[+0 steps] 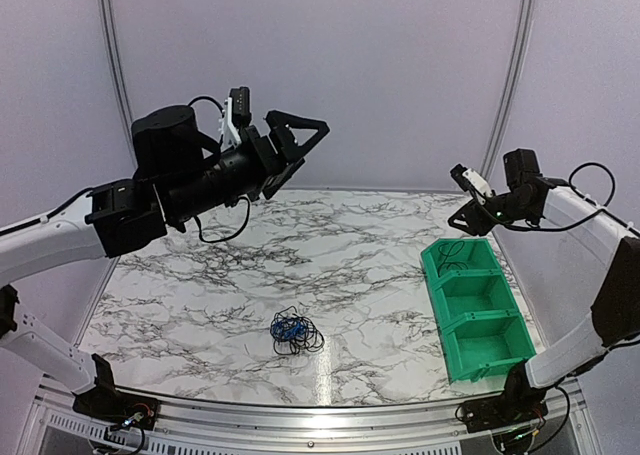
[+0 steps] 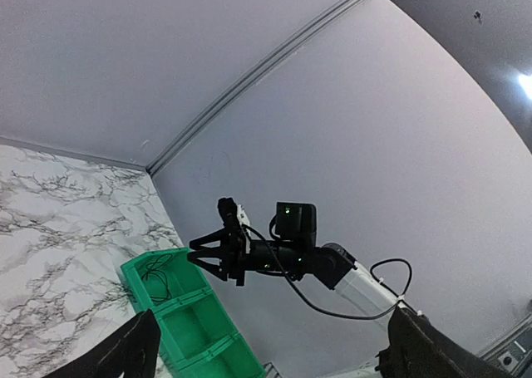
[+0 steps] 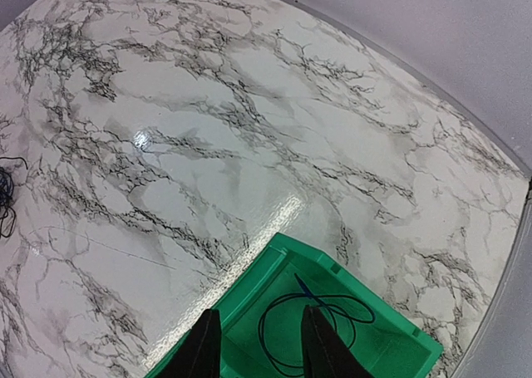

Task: Untangle the cables

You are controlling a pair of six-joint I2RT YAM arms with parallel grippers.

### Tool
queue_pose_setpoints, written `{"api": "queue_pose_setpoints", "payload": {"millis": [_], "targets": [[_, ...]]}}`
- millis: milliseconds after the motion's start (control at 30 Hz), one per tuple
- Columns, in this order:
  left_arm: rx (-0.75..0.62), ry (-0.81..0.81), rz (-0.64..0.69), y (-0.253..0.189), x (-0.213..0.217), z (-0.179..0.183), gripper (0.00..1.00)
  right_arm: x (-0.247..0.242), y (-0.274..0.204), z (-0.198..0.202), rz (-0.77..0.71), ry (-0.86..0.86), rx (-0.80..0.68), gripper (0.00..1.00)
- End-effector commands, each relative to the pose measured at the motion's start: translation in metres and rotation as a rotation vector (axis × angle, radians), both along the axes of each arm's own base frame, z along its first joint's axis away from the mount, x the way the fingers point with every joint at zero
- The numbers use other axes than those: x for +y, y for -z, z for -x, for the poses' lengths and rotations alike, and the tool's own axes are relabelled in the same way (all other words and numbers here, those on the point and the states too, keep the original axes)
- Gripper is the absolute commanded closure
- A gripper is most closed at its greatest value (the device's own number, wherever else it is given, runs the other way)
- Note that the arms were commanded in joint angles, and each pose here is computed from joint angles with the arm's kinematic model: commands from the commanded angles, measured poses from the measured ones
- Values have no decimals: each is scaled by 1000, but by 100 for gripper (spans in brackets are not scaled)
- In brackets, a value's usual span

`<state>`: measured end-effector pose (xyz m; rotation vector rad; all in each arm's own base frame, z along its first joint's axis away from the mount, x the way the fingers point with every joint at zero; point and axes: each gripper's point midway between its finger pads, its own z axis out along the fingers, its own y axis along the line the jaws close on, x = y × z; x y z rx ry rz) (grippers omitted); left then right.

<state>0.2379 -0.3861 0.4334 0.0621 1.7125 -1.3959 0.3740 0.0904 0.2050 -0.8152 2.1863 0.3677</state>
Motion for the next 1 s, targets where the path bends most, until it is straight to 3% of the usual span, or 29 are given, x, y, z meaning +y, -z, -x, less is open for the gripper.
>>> {"api": "queue_pose_setpoints", "payload": {"millis": [0, 267, 500, 633, 800, 967], "targets": [[104, 59, 125, -18, -18, -2, 1, 11, 2, -3, -13, -34, -10, 66], [29, 53, 135, -44, -26, -7, 1, 55, 17, -8, 8, -171, 40, 69], [-8, 40, 32, -20, -35, -13, 1, 101, 14, -5, -5, -306, 24, 72], [-136, -94, -227, 32, -7, -27, 1, 139, 7, 5, -43, -409, -9, 72], [-101, -430, -720, 139, 103, -84, 1, 207, 23, 43, -71, -591, 22, 74], [-28, -579, -891, 200, 192, -105, 1, 262, 55, 93, -32, -753, 91, 76]]}}
